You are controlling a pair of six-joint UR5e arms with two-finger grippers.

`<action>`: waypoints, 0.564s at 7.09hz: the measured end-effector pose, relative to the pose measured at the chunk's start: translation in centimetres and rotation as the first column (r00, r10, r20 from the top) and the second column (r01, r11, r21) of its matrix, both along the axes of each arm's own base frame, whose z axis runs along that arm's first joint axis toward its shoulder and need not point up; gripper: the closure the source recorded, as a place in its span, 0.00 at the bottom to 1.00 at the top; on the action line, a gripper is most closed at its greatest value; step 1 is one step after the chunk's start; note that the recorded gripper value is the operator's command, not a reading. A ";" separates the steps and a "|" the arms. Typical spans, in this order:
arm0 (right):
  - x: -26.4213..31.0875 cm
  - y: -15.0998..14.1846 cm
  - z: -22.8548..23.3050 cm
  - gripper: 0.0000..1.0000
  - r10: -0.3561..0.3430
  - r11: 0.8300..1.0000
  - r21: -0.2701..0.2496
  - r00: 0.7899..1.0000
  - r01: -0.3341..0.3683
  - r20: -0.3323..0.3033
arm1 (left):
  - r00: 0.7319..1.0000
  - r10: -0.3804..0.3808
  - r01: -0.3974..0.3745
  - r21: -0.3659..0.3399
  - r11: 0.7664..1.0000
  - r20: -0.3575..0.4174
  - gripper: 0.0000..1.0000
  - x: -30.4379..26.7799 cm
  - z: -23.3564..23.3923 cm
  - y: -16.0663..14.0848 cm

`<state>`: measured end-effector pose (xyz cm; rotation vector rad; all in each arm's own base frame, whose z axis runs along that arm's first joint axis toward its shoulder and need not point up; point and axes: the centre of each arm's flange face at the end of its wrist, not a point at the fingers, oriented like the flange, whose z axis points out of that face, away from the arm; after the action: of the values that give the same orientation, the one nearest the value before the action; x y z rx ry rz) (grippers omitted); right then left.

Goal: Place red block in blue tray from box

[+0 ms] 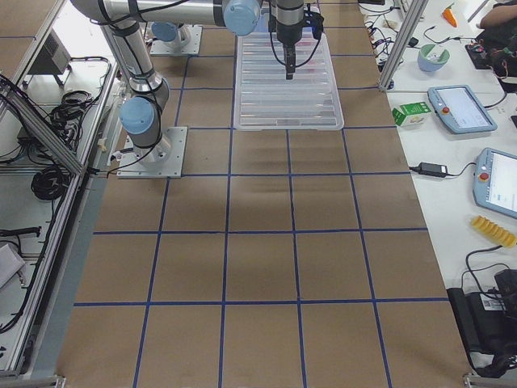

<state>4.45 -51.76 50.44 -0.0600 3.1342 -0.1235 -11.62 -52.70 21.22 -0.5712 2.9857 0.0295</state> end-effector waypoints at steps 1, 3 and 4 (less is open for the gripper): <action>-4.2 -0.4 -0.4 0.00 0.040 0.999 0.003 0.999 -0.040 -0.011 | 1.000 0.001 -0.002 -0.013 1.000 -0.016 1.00 -0.1 2.5 -0.5; -13.2 -0.6 -2.3 0.00 0.026 0.999 0.037 1.000 -0.026 -0.005 | 0.999 -0.019 0.018 -0.019 1.000 -0.044 1.00 0.1 9.7 -2.4; -15.2 -0.6 -3.9 0.00 0.020 0.998 0.060 1.000 -0.020 0.000 | 0.996 -0.059 0.057 -0.028 0.998 -0.062 1.00 1.1 13.4 -3.5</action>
<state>-10.78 -52.36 46.56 -0.0911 3.1345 -0.0296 -10.55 -56.23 34.57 -0.4955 3.0661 0.0045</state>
